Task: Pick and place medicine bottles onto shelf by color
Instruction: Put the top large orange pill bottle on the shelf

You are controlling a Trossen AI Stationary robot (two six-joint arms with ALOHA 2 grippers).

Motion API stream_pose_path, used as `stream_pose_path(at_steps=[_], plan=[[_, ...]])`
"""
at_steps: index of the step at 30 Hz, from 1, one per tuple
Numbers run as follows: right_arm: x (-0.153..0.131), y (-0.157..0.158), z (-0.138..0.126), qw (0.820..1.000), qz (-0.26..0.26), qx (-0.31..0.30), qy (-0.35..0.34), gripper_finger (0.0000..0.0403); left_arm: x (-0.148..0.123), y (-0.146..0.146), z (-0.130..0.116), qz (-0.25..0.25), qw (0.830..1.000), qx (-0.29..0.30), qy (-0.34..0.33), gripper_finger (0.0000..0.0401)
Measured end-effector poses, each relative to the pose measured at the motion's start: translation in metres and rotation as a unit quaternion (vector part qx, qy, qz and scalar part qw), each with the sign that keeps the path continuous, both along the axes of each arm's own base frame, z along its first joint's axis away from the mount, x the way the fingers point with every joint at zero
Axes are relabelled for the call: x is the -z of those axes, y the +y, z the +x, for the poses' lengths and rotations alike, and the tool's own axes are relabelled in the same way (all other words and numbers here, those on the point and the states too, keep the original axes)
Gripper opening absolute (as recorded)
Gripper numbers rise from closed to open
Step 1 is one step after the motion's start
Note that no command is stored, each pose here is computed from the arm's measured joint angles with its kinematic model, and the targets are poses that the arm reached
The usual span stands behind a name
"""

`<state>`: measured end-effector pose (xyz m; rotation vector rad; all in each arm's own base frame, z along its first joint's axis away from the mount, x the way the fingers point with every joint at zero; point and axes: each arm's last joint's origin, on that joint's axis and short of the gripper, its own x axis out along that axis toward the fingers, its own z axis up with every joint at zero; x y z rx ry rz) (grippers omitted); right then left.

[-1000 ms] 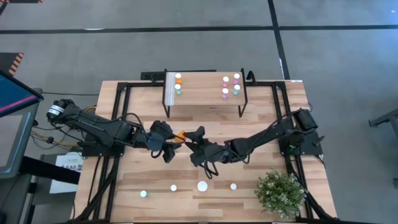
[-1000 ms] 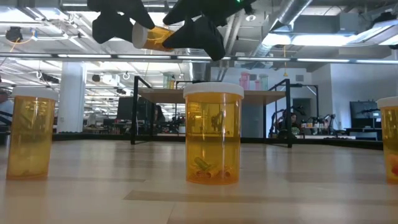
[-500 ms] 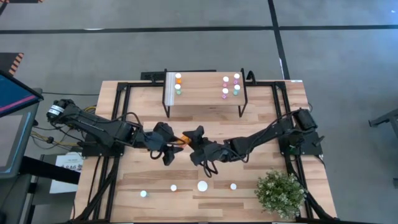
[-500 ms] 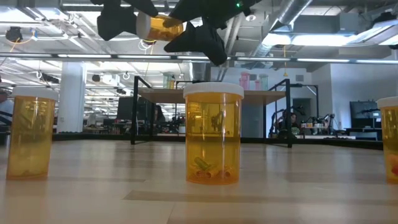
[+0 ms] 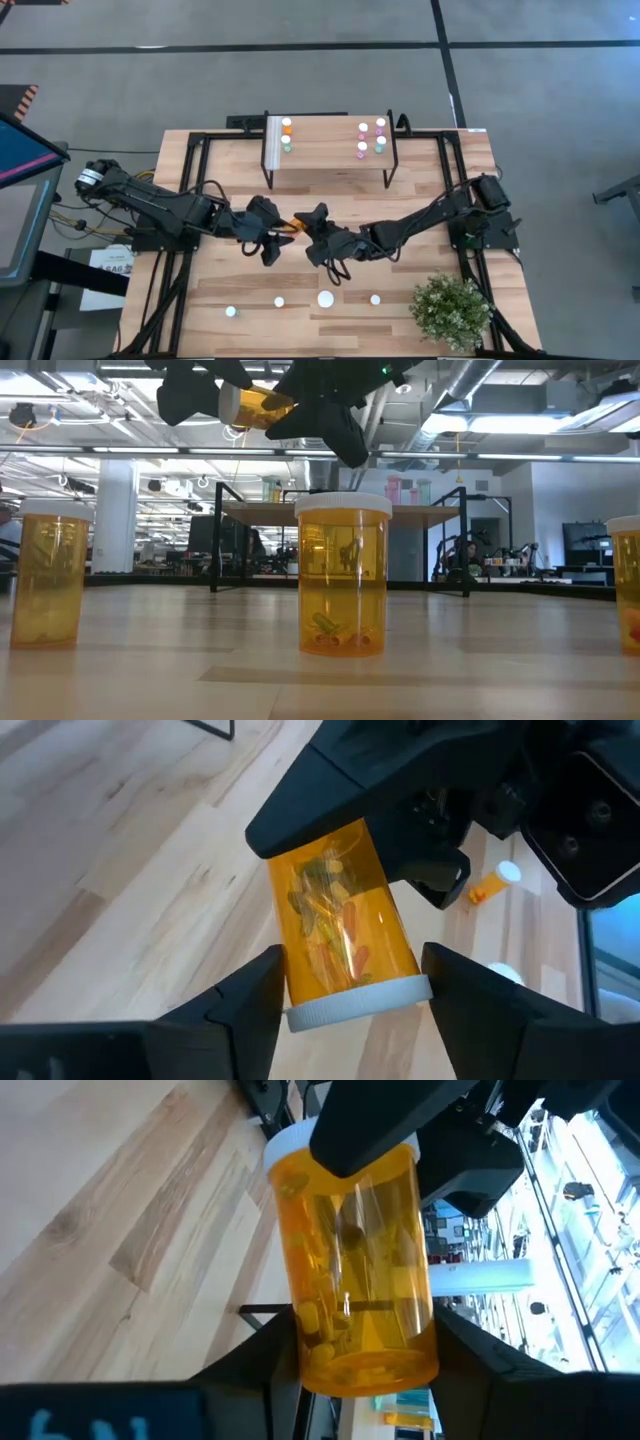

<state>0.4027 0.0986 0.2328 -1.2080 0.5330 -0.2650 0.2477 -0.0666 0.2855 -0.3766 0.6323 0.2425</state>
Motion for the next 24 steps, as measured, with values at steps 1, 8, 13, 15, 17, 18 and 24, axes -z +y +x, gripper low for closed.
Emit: stream_pose_path(at_steps=[1,8,13,15,17,18,24], plan=[[0.000,0.000,0.000,1.000,0.000,0.000,0.000,0.0180,0.000,0.000,0.000,0.005,1.000,0.000,0.000,0.0214],[0.001,0.000,0.000,1.000,0.019,0.006,-0.009,0.0204,-0.001,0.002,0.001,0.064,0.998,-0.004,-0.007,0.0266],[0.001,-0.006,0.001,0.997,0.067,0.028,-0.032,0.0190,-0.009,0.004,-0.004,0.102,0.994,-0.014,-0.025,0.0290],[0.003,-0.012,0.002,0.994,0.090,0.043,-0.039,0.0186,-0.015,0.005,-0.009,0.121,0.992,-0.024,-0.037,0.0293],[0.004,-0.019,0.003,0.990,0.118,0.060,-0.048,0.0187,-0.022,0.004,-0.015,0.141,0.988,-0.032,-0.053,0.0294],[0.005,-0.023,0.003,0.987,0.135,0.065,-0.052,0.0189,-0.026,0.003,-0.019,0.152,0.986,-0.035,-0.063,0.0295],[0.011,-0.043,0.007,0.965,0.252,0.051,-0.055,0.0191,-0.041,-0.011,-0.035,0.236,0.966,-0.036,-0.097,0.0295]])
